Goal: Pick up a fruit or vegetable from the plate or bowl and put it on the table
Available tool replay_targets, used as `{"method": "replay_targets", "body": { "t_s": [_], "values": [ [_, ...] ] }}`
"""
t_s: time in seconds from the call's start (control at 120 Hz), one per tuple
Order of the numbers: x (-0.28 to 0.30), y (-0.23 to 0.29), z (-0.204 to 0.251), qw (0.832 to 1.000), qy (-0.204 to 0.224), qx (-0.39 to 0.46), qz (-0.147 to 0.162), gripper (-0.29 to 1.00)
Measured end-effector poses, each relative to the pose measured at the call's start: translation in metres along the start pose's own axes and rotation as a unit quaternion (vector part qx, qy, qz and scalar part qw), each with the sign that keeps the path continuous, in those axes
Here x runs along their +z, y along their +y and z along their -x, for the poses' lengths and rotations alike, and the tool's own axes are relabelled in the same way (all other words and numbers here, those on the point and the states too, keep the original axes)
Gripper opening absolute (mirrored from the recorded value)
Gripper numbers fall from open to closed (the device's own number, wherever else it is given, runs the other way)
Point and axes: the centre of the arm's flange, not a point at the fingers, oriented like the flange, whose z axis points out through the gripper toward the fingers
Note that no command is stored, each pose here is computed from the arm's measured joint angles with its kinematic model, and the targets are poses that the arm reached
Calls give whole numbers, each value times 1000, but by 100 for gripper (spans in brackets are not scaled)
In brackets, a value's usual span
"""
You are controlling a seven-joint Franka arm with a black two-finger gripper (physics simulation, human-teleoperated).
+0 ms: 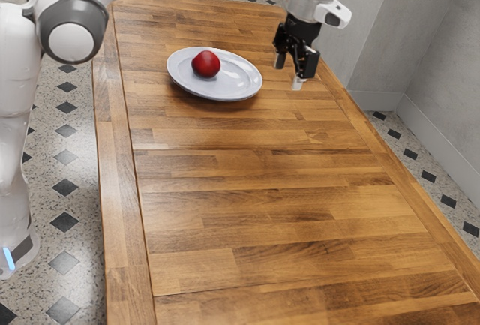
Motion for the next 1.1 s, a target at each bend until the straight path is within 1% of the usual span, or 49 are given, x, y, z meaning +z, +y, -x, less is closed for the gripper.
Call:
{"method": "replay_targets", "body": {
  "t_s": [0.225,0.267,0.333,0.375,0.433,0.617,0.783,0.917,1.1],
  "values": [
    [-6,-7,-3,1000,16,-6,0,70],
    [-9,-22,-3,1000,19,-20,0,70],
    [-10,-65,-4,998,20,-57,-4,70],
    [-10,-82,-3,997,19,-73,-6,70],
    [-9,-92,-1,996,14,-82,-7,70],
    [9,-93,-3,996,-17,-85,-7,70],
    [13,-97,-1,996,-29,-89,-7,70],
    [25,-168,-2,989,-29,-148,-11,70],
    [77,-256,-16,977,-37,-211,-23,70]
  ]
}}
